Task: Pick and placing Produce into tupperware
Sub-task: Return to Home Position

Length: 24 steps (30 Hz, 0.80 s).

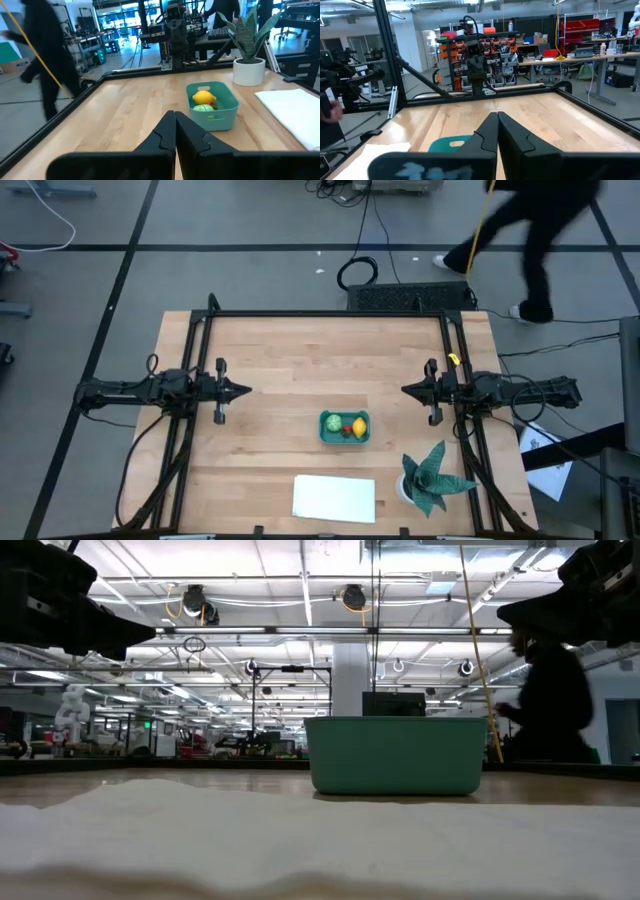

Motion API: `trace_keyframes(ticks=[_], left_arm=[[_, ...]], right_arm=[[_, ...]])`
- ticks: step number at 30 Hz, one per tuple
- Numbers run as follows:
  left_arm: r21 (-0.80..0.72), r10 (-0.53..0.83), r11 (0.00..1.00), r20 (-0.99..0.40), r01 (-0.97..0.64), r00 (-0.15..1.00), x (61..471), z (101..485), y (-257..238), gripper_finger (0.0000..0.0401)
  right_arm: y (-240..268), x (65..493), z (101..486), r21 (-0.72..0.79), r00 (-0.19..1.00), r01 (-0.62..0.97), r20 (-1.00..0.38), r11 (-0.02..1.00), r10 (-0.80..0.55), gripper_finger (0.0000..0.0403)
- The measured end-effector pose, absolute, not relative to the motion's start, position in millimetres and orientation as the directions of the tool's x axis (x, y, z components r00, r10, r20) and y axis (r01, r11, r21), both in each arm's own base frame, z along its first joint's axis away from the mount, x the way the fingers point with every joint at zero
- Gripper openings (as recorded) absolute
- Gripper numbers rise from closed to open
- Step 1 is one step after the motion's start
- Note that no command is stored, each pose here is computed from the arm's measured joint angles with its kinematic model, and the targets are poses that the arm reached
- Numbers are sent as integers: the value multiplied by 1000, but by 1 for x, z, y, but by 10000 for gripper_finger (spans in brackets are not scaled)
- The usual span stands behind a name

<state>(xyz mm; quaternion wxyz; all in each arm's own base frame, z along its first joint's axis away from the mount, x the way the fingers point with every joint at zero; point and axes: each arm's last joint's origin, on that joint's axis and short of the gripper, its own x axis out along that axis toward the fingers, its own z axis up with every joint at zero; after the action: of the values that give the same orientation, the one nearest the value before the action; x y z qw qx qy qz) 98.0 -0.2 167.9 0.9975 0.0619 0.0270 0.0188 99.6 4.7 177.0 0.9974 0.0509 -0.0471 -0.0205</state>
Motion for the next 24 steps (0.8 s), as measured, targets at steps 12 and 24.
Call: trace_keyframes(ticks=[12, 24], left_arm=[[102, 41, 994, -52, -36, 998, 98, 168, 0, 1], [102, 41, 994, -52, -36, 998, 98, 168, 0, 1]], right_arm=[[5, 100, 177, 103, 995, 36, 91, 994, -45, 0], [5, 100, 177, 103, 995, 36, 91, 994, -45, 0]])
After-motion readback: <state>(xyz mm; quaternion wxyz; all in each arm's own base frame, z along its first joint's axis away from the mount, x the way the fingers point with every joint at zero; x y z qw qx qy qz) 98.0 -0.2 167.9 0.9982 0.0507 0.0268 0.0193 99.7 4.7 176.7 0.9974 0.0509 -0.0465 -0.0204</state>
